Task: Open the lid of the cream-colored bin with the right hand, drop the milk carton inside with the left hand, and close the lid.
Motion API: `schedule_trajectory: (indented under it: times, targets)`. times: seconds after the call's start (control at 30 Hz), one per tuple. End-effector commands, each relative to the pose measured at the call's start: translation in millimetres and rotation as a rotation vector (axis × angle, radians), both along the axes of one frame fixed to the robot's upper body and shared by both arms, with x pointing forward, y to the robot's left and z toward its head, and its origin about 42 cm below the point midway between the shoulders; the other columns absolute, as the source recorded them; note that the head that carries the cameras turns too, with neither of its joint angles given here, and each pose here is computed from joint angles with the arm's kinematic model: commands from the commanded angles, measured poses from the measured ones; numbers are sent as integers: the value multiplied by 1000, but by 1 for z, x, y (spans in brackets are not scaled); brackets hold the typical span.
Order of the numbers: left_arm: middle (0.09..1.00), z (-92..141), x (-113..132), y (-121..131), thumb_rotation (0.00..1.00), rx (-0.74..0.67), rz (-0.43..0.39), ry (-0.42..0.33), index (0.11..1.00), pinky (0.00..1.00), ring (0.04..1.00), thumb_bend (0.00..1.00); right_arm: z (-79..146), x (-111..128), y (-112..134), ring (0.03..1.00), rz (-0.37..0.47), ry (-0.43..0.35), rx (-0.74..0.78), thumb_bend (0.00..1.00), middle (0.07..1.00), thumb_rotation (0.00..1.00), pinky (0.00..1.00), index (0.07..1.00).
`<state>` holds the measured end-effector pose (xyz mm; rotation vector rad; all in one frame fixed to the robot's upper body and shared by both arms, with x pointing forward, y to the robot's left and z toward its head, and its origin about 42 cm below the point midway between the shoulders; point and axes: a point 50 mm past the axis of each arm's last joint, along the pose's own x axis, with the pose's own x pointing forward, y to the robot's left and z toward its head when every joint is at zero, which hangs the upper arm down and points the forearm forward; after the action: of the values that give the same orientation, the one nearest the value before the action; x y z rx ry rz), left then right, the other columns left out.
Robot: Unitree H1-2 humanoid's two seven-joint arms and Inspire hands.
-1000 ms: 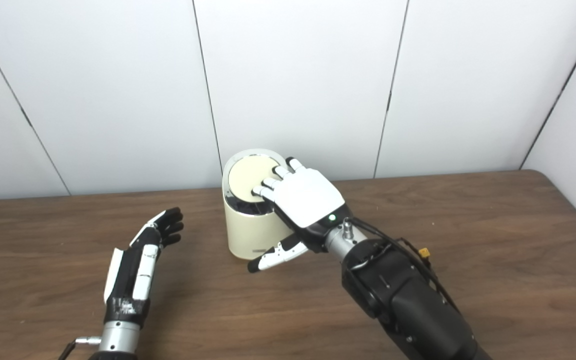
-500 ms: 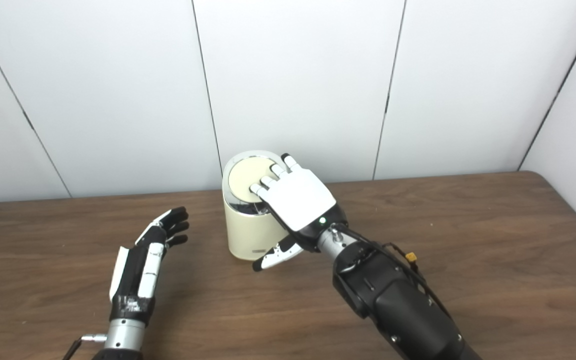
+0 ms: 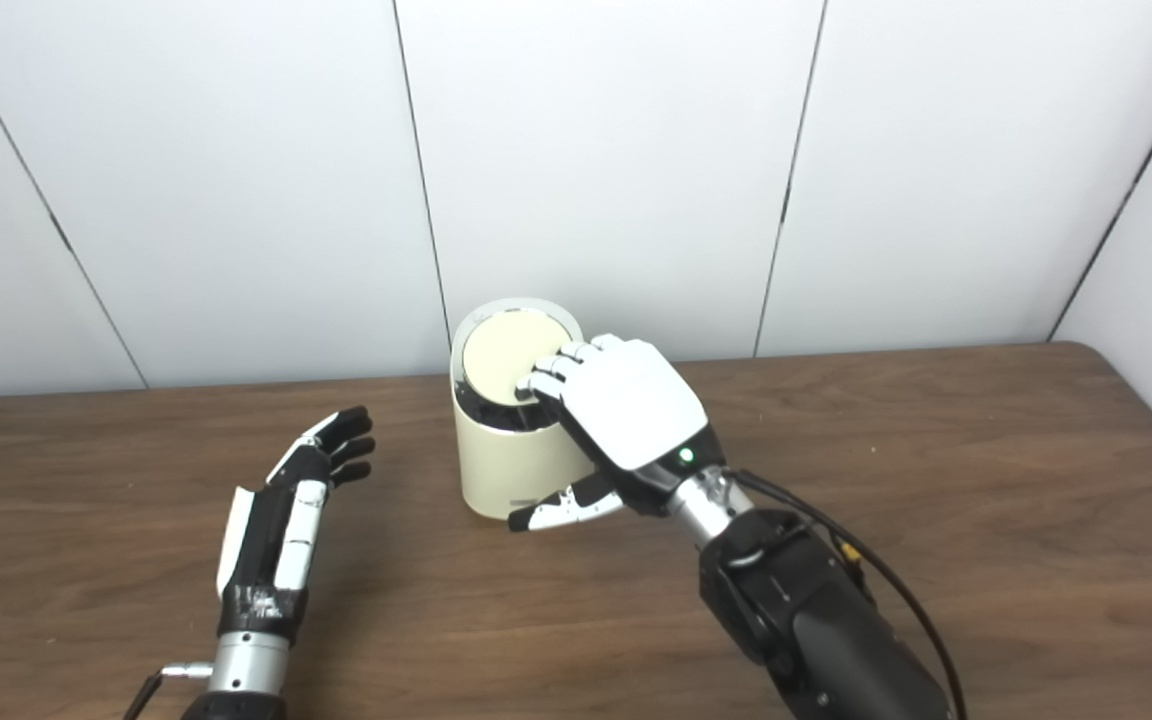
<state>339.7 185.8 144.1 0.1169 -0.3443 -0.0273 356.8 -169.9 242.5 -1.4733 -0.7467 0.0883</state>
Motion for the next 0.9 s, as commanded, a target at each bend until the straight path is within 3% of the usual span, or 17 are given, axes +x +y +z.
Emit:
schedule_trajectory:
  times: [0.0,0.1,0.2,0.3,0.4,0.43,0.5,0.57,0.67,0.8,0.87]
  targets:
    - [824,20,8,-4,973,-13,-10,-96,842,762,799,619,25,2,3,696,57,-151,108,632,680,755,639,658]
    - [823,20,8,-4,969,-15,-13,-96,840,759,799,616,33,0,2,711,71,-204,190,605,686,764,655,662]
    - [822,19,8,-4,954,-23,-17,-94,838,753,797,616,41,-4,0,766,66,-236,255,573,753,768,701,742]
    - [822,18,8,-4,944,-31,-19,-93,836,752,803,615,43,-6,-6,862,34,-205,383,596,870,836,787,865]
    - [824,18,8,-3,943,-31,-19,-93,837,758,809,613,35,-6,-13,910,23,-153,516,592,927,900,841,932]
    - [824,19,7,-2,943,-26,-19,-95,837,758,809,613,27,-8,-16,911,31,-119,611,591,928,903,843,934]
    - [822,19,6,-2,946,-33,-20,-104,835,759,806,573,7,-11,-22,857,50,-75,769,479,877,862,765,869]
    - [816,21,5,-1,913,-59,-20,-114,827,730,795,467,-10,-17,-25,804,43,-22,886,345,839,752,681,817]
    - [808,22,3,0,866,-78,-8,-127,816,693,784,331,-35,-27,-29,794,47,71,1040,213,807,717,671,784]
    - [800,21,0,1,781,-89,-8,-123,794,683,781,237,-65,-38,-37,796,73,191,1204,194,812,737,690,792]
    - [795,21,-3,2,748,-91,-15,-120,783,675,776,235,-78,-43,-39,808,51,247,1253,212,820,761,718,803]
